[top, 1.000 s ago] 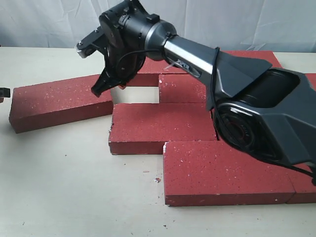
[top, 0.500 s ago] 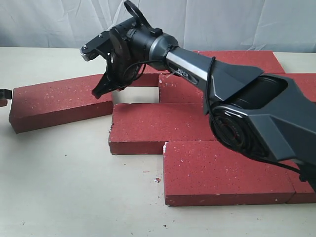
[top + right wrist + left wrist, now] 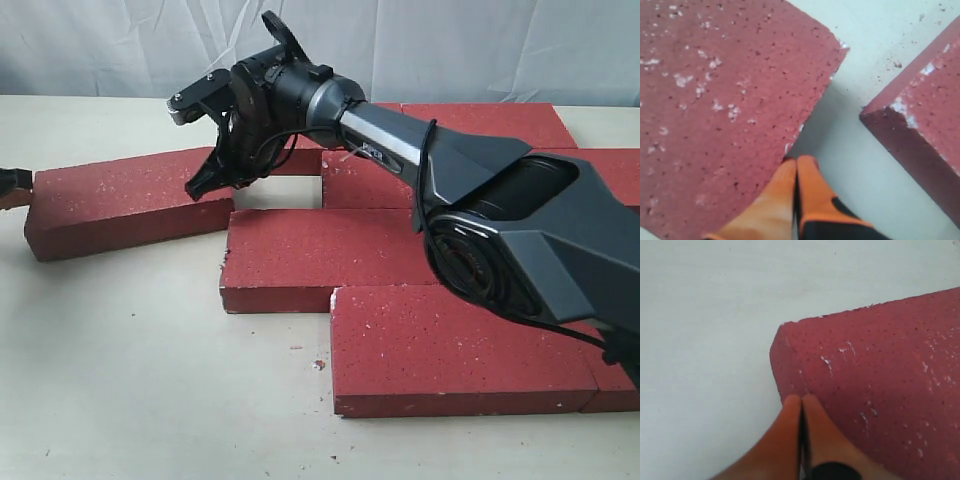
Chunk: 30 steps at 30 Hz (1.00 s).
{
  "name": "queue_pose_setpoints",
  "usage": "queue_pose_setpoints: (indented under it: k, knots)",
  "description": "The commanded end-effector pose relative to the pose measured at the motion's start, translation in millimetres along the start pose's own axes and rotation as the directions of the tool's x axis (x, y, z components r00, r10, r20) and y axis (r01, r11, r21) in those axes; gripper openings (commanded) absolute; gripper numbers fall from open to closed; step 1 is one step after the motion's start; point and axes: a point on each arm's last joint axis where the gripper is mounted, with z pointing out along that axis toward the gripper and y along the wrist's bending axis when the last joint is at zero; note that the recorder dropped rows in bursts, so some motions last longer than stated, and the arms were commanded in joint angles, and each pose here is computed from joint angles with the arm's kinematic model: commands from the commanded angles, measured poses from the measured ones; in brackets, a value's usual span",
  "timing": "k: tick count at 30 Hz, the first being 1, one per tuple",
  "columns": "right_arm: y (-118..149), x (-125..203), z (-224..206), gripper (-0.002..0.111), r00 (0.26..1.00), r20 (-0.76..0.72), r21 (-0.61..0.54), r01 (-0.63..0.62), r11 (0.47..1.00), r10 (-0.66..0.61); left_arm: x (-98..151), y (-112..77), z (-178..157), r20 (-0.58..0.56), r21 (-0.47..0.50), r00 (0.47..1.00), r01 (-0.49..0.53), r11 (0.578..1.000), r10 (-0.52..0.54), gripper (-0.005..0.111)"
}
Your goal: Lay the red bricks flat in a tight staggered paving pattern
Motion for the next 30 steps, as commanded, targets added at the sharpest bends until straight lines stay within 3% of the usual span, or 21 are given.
queue_pose_setpoints:
  k: [1,6,13,19,24,30]
  knots:
    - [-6.2,-7.9,-24.0,-0.001,1.0,0.004,0.018,0.0,1.0,0.0,-4.9,-1.5,6.5,0.076,0.04,0.997,-0.008,0.999,0.005,0.0]
    - [-5.8,-6.3,-27.1,-0.001,1.0,-0.024,0.012,-0.001,1.0,0.001,-0.1,-3.6,17.7,0.115,0.125,0.992,-0.056,0.991,0.042,0.0]
    - [-4.5,2.1,-18.0,-0.001,0.996,-0.084,0.003,-0.001,1.0,0.001,-6.3,-2.4,18.4,0.134,0.119,0.988,-0.099,0.988,0.083,0.0]
    - [-4.9,7.4,-20.4,-0.001,0.989,-0.148,0.004,0.017,1.0,-0.016,-11.4,3.8,16.7,0.129,0.05,0.987,-0.103,0.993,0.095,0.0]
    - [-11.8,9.5,-22.5,-0.001,0.983,-0.178,0.063,0.057,0.996,-0.045,-18.9,11.0,4.5,0.122,-0.085,0.989,-0.074,0.994,0.084,0.0]
    - [-14.9,0.3,-47.9,-0.001,0.986,-0.159,0.084,0.063,0.994,-0.049,-22.2,6.7,-4.3,0.107,-0.09,0.989,-0.092,0.992,0.101,0.0]
